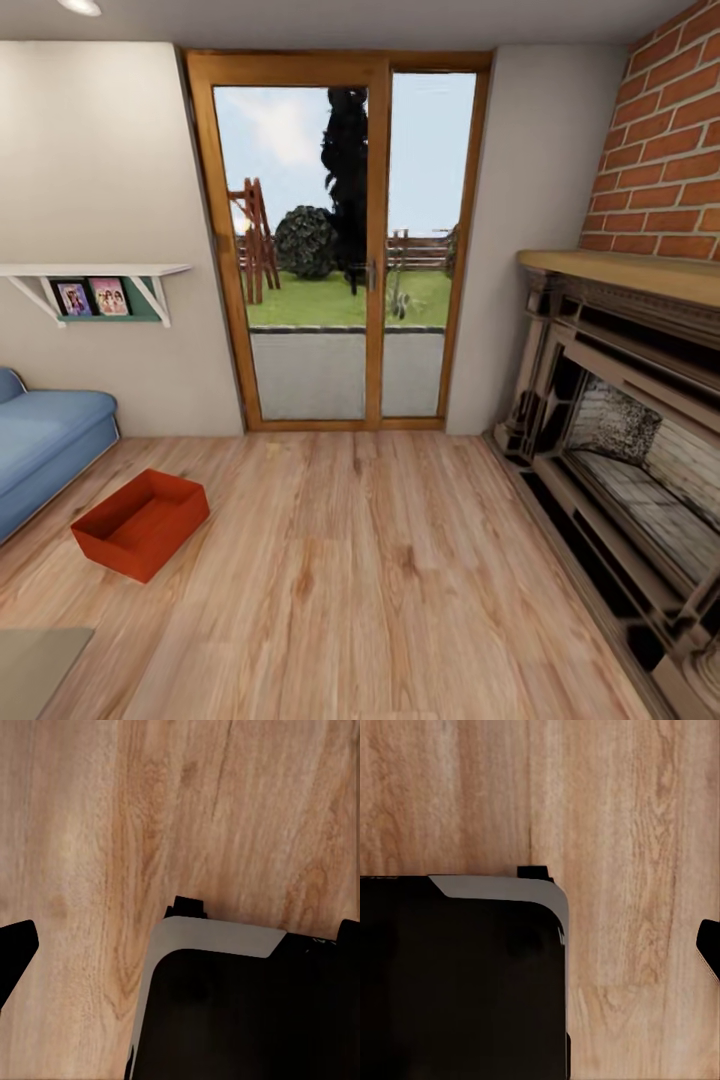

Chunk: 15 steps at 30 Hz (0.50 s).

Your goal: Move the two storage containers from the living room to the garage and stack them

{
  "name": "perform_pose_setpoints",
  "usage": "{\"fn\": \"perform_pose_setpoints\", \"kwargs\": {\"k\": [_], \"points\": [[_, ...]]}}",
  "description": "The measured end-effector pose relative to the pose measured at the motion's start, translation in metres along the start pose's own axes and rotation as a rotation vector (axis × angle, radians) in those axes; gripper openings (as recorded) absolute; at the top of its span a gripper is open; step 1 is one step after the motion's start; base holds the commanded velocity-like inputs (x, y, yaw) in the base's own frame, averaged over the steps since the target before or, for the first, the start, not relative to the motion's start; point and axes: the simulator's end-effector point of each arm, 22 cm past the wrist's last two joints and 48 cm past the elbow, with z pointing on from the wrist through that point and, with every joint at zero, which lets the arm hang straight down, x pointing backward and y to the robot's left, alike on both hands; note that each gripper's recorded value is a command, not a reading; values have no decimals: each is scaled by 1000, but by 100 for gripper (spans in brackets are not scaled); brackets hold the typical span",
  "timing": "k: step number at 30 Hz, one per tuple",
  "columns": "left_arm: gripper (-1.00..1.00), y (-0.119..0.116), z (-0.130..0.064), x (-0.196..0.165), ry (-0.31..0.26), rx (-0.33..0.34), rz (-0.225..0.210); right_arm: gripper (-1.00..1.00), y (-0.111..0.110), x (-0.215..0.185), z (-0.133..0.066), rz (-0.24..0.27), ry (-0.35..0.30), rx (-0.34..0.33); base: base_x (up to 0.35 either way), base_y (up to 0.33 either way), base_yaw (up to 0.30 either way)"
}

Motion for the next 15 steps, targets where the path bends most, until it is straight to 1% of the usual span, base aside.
{"fn": "perform_pose_setpoints", "kwargs": {"k": [15], "points": [[100,0,0,0,0,-1,-1,100,0,0,0,4,0,3,318,0,0]]}}
